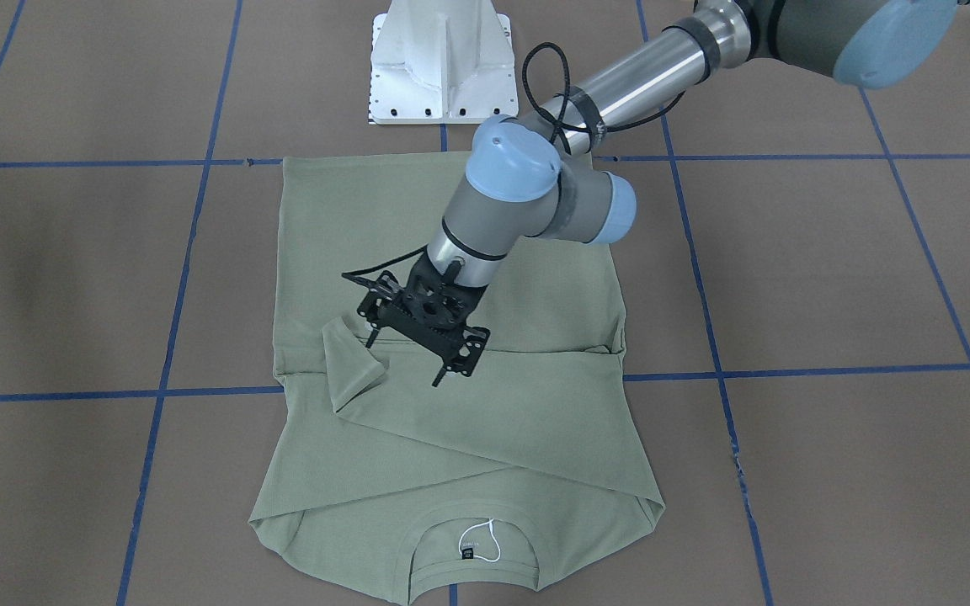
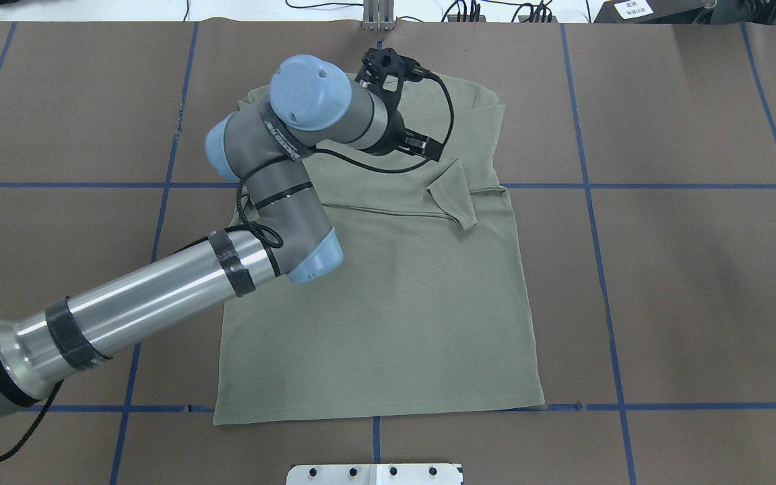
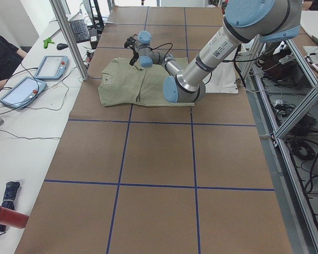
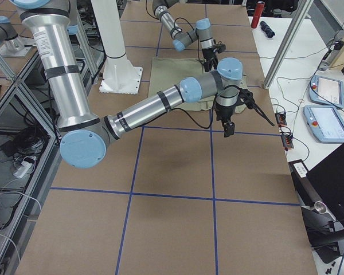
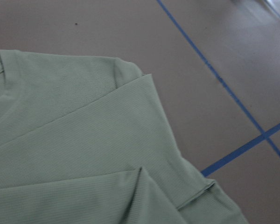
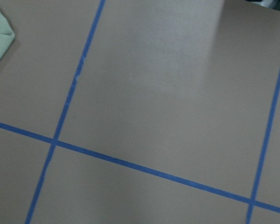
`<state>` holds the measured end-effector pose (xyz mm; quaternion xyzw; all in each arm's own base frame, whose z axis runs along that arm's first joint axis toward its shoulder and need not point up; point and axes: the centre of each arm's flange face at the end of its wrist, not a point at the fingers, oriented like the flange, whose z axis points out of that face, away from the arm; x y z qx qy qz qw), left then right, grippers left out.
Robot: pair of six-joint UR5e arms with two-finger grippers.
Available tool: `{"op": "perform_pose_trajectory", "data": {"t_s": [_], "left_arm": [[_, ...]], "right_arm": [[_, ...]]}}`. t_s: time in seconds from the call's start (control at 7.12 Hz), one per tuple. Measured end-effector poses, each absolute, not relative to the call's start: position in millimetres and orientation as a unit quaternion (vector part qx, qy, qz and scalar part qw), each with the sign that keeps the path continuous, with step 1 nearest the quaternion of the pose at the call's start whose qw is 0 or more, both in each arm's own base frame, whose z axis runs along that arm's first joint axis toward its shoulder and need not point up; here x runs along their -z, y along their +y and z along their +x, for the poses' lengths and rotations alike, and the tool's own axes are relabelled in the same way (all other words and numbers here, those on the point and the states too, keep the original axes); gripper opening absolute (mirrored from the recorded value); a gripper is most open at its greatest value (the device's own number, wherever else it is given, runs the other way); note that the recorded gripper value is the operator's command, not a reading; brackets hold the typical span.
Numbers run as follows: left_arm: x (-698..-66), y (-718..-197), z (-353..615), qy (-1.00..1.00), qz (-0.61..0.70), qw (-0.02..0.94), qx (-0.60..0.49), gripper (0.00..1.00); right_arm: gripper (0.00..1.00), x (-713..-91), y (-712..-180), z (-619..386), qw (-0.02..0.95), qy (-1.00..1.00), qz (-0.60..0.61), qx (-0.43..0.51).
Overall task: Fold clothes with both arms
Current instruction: 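Release the sleeve and withdraw the left gripper while the right gripper moves over the shirt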
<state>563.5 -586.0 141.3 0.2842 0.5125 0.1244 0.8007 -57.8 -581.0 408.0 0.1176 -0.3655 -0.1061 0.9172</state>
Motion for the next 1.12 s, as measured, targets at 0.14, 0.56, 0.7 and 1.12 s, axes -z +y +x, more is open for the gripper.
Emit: {"op": "perform_pose_trajectory", "data": {"t_s": [0.14, 0.56, 0.7, 1.12], "left_arm": [[-158, -606, 523, 0.501, 0.273, 0.811, -0.132, 1.0], [-219, -592, 392, 0.454, 0.259, 0.838, -0.159, 1.0], [-229, -572, 350, 0.436, 0.272, 0.838, -0.181, 1.0], [-266, -517, 274, 0.429, 0.275, 0.837, -0.199, 1.0]], "right_arm": [[1.0, -379, -587, -92, 0.913, -0.377, 0.12, 0.095], [1.0, -300, -579, -227, 0.91, -0.393, 0.126, 0.02], [1.0, -281, -570, -277, 0.914, -0.383, 0.133, 0.008], [0.87, -234, -570, -422, 0.926, -0.35, 0.139, -0.002]]}}
